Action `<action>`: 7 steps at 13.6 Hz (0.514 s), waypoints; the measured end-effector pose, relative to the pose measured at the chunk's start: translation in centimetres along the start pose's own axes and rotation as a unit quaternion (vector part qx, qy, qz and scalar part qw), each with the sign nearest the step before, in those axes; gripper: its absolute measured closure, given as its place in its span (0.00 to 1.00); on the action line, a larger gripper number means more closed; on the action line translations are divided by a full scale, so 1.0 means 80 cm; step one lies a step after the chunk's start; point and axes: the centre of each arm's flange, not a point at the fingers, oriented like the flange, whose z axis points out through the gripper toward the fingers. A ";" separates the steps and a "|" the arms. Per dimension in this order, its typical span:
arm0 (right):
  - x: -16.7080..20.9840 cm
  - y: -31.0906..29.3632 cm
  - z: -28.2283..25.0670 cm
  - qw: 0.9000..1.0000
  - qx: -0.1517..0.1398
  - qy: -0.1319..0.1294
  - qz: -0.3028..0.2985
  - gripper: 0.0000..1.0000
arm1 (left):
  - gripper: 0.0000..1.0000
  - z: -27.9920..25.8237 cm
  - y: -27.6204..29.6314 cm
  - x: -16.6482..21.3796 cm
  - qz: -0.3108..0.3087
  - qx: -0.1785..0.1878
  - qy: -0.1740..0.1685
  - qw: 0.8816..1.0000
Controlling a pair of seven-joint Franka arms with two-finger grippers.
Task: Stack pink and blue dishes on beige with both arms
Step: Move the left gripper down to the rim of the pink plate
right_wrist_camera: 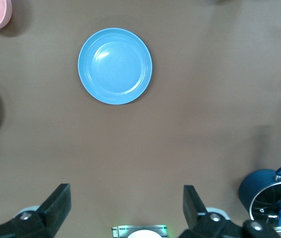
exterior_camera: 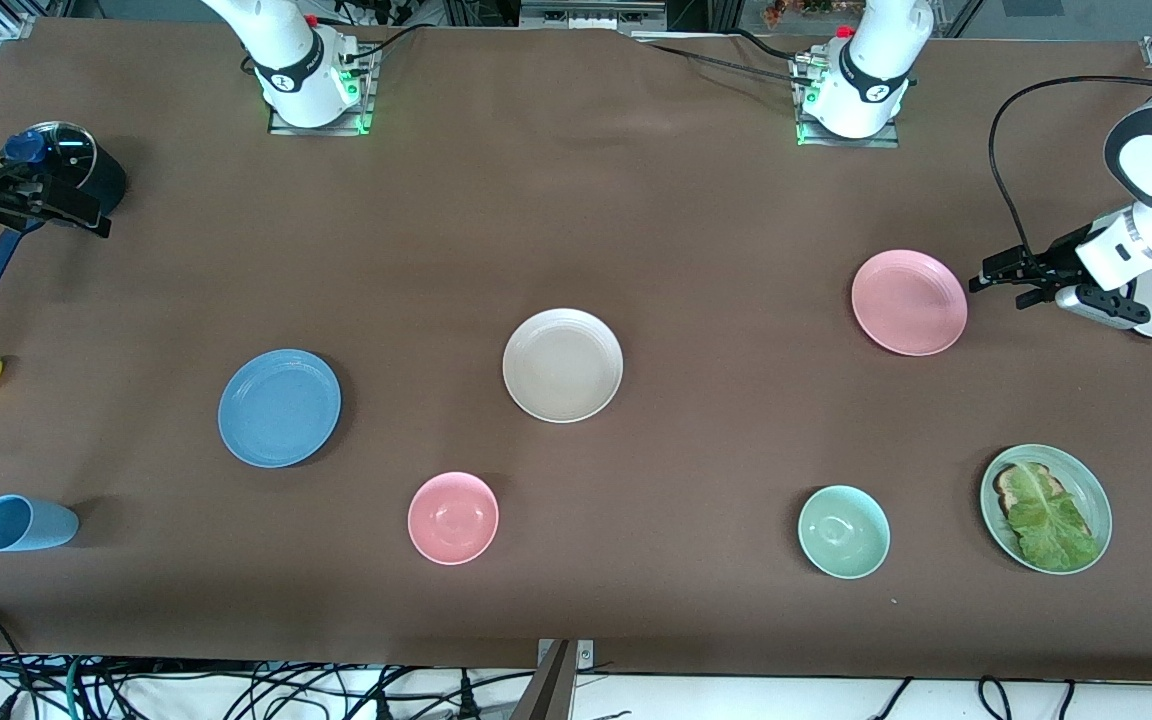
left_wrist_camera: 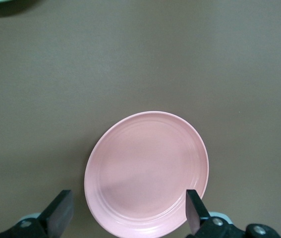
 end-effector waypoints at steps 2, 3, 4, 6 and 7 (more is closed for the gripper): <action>0.001 0.000 0.000 1.000 0.000 0.001 0.000 0.00 | 0.00 0.011 -0.005 -0.003 0.001 0.008 0.001 1.000; 0.001 0.000 0.000 1.000 0.000 0.002 0.000 0.00 | 0.00 0.016 -0.008 -0.004 0.000 0.014 0.004 1.000; 0.003 0.000 0.000 1.000 0.000 0.005 0.000 0.00 | 0.00 0.020 -0.011 -0.007 -0.002 0.021 0.007 1.000; 0.005 0.000 0.001 1.000 0.000 0.008 0.000 0.00 | 0.00 0.034 -0.018 -0.016 -0.005 0.034 0.010 0.999; 0.006 -0.001 0.001 1.000 0.000 0.008 0.000 0.00 | 0.00 0.043 -0.024 -0.023 -0.001 0.039 0.009 0.999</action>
